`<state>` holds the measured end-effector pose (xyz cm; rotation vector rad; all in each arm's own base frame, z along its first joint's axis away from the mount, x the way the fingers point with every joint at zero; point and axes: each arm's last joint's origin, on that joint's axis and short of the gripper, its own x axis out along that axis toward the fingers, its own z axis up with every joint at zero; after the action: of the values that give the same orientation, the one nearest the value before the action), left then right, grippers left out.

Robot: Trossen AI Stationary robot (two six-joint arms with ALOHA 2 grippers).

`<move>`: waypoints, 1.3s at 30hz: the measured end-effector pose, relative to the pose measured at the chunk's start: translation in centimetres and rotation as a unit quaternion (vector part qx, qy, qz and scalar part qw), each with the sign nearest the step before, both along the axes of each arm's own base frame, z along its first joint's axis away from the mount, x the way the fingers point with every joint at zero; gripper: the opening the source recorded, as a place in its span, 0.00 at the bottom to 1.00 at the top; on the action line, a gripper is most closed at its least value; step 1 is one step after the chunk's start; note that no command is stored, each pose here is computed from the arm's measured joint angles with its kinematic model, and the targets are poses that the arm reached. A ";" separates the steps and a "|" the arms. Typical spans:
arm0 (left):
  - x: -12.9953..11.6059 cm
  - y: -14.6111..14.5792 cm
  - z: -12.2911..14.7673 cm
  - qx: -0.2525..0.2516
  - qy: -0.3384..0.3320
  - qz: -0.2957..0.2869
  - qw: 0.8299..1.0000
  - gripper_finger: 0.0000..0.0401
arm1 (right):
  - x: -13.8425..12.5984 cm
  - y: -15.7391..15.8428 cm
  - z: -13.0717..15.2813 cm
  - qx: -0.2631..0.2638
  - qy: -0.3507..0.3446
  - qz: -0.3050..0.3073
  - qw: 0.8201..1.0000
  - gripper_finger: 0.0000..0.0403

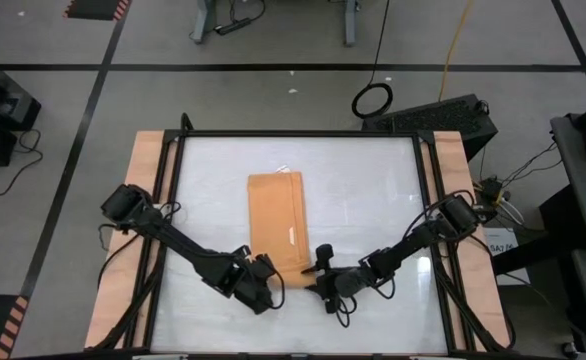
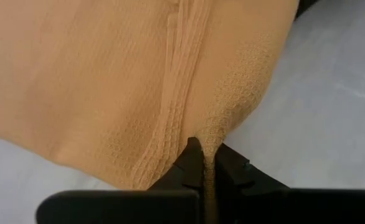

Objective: Roll towel
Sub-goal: Roll the yellow towel

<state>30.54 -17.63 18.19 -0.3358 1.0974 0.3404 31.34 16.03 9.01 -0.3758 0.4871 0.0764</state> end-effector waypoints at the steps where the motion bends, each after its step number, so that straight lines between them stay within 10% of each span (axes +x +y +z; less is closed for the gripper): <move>1: -0.1 0.0 0.1 0.003 -0.002 -0.002 1.000 0.04 | 0.1 -0.2 0.0 0.005 0.002 -0.001 1.000 0.49; 10: -0.3 -0.3 0.2 0.025 -0.006 -0.024 0.999 0.04 | 0.6 -1.1 0.3 0.069 0.017 0.017 0.997 0.03; 15: -0.8 -1.0 0.3 0.071 -0.034 -0.024 0.997 0.11 | 0.8 -2.3 2.0 0.145 0.036 0.008 0.989 0.06; 26: -3.0 -3.5 0.6 0.172 -0.090 -0.040 0.980 0.60 | 1.6 -5.9 2.7 0.269 0.098 -0.012 0.958 0.03; 39: -3.6 -6.1 -1.1 0.244 -0.163 -0.039 0.955 0.64 | 2.1 -8.0 2.7 0.333 0.113 -0.037 0.935 0.03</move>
<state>26.92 -23.77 17.07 0.0924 0.6697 0.4537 33.45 8.01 11.67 0.3226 0.6681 0.2069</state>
